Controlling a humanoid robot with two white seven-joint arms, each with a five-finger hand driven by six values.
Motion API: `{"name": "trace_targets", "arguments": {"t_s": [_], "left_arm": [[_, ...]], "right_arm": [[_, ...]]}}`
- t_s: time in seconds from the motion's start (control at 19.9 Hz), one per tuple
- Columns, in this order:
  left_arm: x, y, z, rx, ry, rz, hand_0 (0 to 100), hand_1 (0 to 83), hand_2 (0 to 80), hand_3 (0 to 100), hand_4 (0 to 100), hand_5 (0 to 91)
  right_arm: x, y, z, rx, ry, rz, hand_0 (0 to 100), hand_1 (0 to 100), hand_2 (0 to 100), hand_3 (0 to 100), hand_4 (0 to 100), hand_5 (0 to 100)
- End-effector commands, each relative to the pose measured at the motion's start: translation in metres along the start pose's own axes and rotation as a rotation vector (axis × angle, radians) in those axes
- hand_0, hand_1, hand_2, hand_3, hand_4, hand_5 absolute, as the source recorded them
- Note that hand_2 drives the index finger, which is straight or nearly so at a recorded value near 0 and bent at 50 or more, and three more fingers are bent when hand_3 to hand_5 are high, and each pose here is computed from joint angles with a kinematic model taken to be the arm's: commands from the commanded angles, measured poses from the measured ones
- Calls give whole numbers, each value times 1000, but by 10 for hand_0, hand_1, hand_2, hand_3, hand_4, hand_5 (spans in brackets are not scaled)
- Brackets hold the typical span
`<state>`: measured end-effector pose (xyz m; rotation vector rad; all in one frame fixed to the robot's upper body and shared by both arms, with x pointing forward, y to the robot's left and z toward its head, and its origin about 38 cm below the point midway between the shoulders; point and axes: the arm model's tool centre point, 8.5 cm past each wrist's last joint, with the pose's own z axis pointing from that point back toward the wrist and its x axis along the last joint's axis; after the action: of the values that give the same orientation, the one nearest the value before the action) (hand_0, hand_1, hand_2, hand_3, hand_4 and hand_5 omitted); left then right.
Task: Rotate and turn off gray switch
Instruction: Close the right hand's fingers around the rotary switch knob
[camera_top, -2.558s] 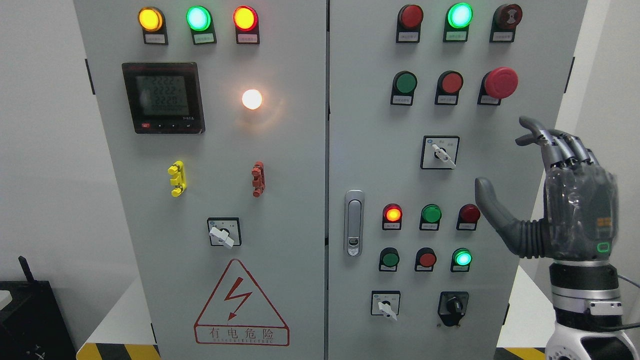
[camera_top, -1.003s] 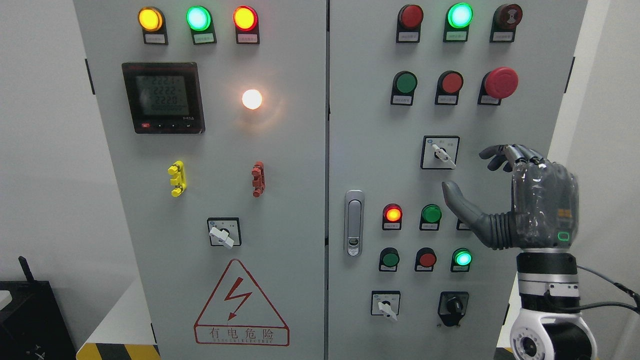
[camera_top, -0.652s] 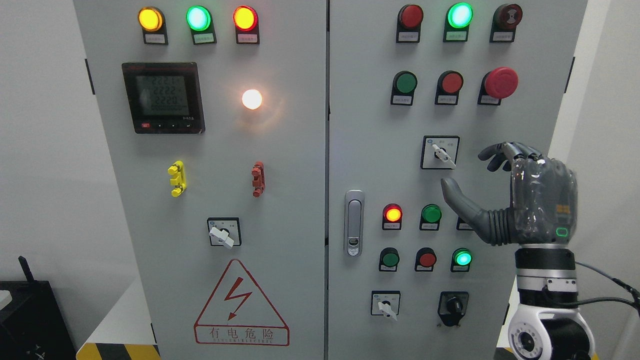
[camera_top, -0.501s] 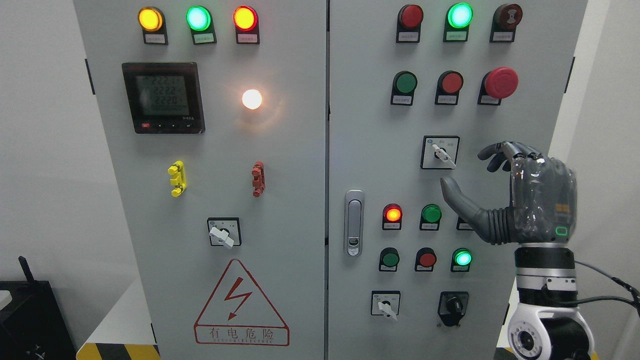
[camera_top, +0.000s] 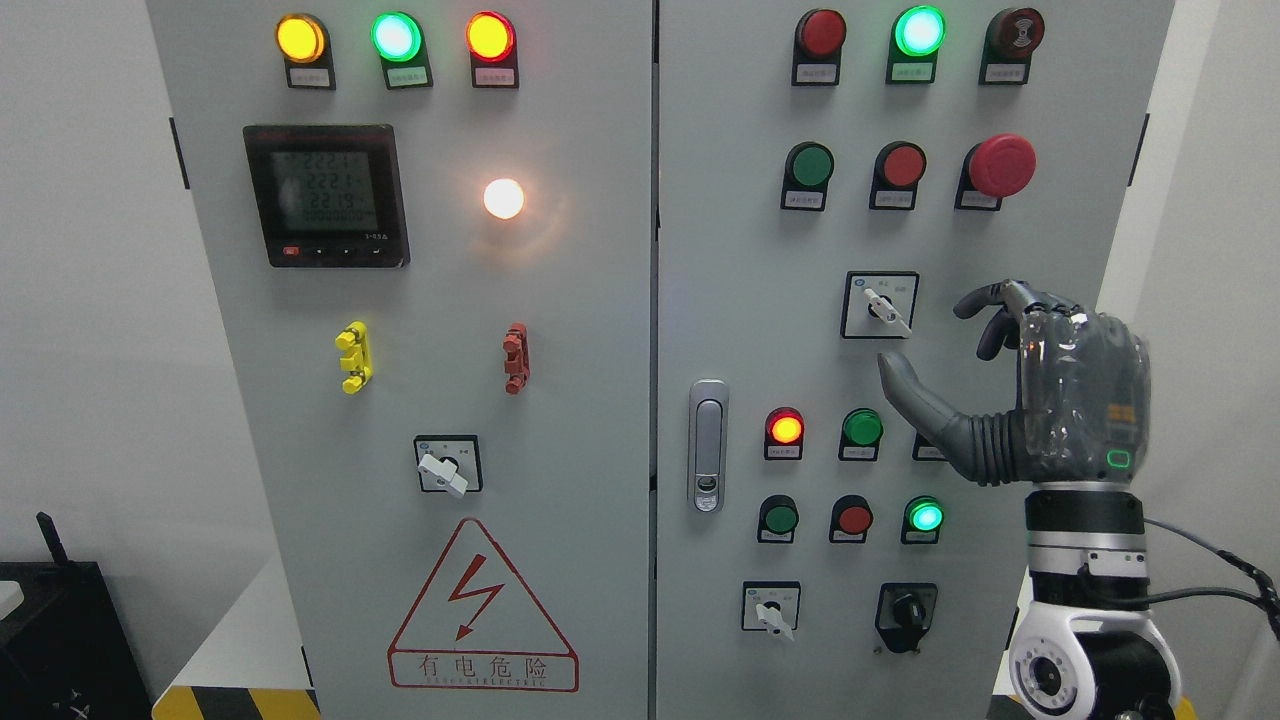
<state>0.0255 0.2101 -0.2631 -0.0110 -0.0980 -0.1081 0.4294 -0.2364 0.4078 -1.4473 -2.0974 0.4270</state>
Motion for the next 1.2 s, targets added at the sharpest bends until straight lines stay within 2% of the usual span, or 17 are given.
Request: {"name": "trace_targets", "arguments": {"t_s": [0.0,0.4,1.15], "left_arm": [[0,0,0,2,0,32,120,389,0,0,0,0],[0,0,0,2,0,32,120,389,0,0,0,0],[0,0,0,2,0,32,120,389,0,0,0,0]], "right_arm": [[15,8,-6,10,-3,-24,6,299,549,823,799,959],[16,12,-7,21,-2,-21,9,293,589,834,799,963],[14,16,-12,28,8,-11,19,289,591,837,802,961]]}}
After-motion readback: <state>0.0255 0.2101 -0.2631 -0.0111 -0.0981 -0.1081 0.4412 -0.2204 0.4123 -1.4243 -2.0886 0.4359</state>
